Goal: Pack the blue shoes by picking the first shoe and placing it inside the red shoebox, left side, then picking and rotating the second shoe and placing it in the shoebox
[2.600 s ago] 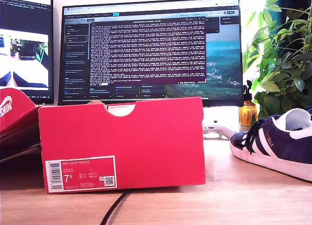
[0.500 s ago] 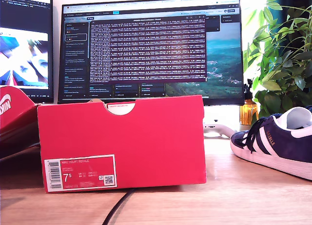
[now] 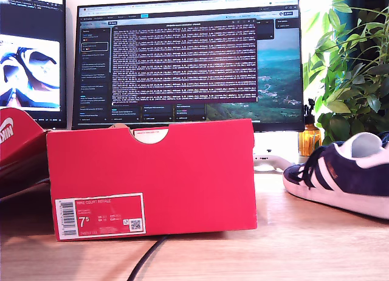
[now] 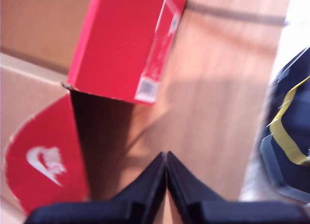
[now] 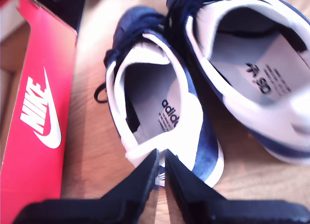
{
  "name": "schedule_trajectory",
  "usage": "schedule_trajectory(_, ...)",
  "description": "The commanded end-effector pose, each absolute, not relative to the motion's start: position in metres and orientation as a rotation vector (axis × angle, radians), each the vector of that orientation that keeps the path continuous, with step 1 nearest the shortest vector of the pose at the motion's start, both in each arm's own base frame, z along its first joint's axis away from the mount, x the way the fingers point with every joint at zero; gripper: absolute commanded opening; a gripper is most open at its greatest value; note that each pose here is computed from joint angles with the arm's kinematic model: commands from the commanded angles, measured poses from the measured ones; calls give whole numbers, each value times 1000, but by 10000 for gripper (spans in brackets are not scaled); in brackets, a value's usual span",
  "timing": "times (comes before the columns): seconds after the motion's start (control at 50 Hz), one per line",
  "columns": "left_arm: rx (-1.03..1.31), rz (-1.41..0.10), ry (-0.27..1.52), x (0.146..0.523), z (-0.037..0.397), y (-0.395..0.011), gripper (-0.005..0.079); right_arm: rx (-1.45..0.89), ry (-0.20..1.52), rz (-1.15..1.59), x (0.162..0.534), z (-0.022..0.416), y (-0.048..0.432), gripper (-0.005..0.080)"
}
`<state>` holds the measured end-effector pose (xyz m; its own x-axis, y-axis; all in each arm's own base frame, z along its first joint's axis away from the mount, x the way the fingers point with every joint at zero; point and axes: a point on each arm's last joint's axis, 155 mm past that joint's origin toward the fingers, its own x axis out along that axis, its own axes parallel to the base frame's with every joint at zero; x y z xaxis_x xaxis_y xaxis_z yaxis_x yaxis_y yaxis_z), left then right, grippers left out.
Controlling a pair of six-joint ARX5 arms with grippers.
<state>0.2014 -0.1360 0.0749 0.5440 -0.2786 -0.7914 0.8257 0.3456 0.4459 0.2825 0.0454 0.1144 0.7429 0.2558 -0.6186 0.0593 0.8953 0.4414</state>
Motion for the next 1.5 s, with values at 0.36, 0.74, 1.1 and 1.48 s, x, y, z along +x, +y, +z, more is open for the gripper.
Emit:
schedule_trajectory(0.36, 1044, -646, 677, 233, 66, -141, -18, 272, 977, 224, 272, 139, 65, 135)
schedule_trajectory(0.74, 1049, -566, 625, 255, 71, -146, -18, 102, 1119, 327, 280, 95, 84, 272)
schedule_trajectory(1.1, 1048, -563, 621, 257, 71, -146, -18, -136, 1228, 312, 302, 61, 86, 282)
schedule_trajectory(1.48, 1047, -562, 619, 257, 72, -147, -18, -154, 1352, 344, 293, 25, 90, 234)
